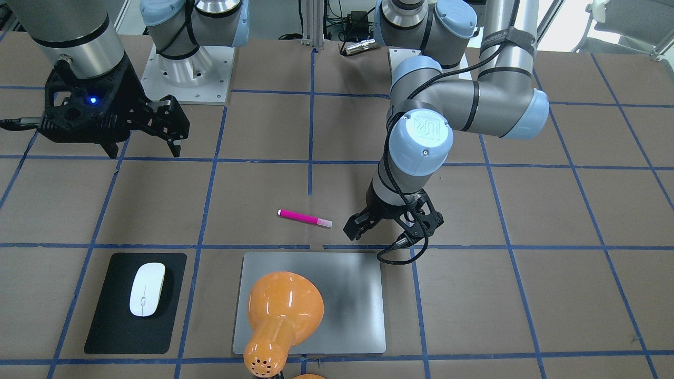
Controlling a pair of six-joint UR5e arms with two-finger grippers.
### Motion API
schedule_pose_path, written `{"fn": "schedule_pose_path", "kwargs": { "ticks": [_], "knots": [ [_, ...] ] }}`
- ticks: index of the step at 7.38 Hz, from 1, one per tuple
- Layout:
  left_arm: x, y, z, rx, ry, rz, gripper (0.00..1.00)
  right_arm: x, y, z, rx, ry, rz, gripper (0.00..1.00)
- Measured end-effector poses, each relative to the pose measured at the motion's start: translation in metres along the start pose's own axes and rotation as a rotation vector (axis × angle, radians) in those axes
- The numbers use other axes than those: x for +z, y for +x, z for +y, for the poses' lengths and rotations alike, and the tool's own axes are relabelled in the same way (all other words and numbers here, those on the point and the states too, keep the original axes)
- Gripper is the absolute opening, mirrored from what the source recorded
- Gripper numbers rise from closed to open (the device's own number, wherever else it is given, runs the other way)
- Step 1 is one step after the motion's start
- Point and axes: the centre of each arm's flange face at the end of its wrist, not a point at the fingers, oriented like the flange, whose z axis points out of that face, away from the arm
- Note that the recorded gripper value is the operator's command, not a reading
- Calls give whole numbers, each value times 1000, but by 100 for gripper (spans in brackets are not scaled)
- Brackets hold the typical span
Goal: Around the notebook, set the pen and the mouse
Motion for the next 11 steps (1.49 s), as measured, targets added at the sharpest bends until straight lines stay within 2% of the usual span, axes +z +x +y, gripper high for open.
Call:
{"fn": "schedule_pose_path", "kwargs": {
  "ticks": [2,5,6,8,11],
  "knots": [
    [-40,-41,-20,212,16,-13,100,2,-1,0,-1,-8,-1,100],
    [-100,-95,-43,451,68,2,100,5,-1,0,-2,-17,-3,100],
    [-116,-107,-40,504,74,-1,100,5,-1,-1,-1,-17,-3,100],
    [-140,-125,-26,547,76,-20,100,5,-1,-1,-1,-17,-4,100],
    [-156,-135,-13,598,74,-36,100,5,-1,0,-1,-16,-2,100]
  ]
}}
